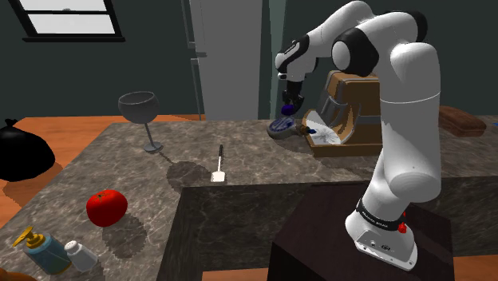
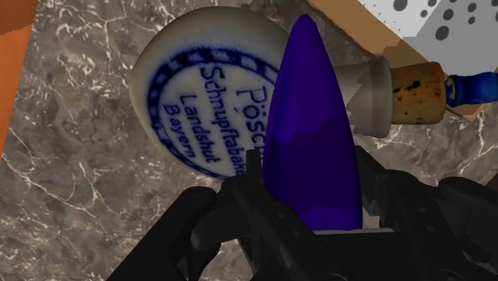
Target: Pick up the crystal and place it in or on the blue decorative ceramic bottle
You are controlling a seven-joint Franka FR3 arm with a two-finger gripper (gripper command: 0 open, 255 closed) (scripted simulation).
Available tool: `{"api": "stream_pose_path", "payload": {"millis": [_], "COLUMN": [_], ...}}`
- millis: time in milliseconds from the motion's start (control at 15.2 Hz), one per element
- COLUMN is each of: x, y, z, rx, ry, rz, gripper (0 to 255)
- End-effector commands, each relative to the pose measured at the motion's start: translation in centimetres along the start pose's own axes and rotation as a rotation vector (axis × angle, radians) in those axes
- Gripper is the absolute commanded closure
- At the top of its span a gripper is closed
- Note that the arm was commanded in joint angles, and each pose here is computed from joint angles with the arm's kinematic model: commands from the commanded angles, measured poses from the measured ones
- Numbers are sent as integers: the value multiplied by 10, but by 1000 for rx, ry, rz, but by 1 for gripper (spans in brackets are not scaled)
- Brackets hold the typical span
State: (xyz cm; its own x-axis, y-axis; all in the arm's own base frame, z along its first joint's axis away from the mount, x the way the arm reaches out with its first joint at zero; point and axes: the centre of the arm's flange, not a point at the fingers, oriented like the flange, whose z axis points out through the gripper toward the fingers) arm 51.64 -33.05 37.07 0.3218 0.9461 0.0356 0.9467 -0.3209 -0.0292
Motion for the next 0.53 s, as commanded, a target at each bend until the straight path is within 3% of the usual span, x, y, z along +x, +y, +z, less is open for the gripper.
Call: {"api": "stream_pose_path", "payload": {"millis": [0, 264, 462], "x": [0, -1, -1], "y": [1, 1, 1], "z": [11, 35, 35], "rx": [-1, -1, -1], "ry": [0, 0, 0], "rz": [0, 0, 0], "gripper": [255, 255, 255]}}
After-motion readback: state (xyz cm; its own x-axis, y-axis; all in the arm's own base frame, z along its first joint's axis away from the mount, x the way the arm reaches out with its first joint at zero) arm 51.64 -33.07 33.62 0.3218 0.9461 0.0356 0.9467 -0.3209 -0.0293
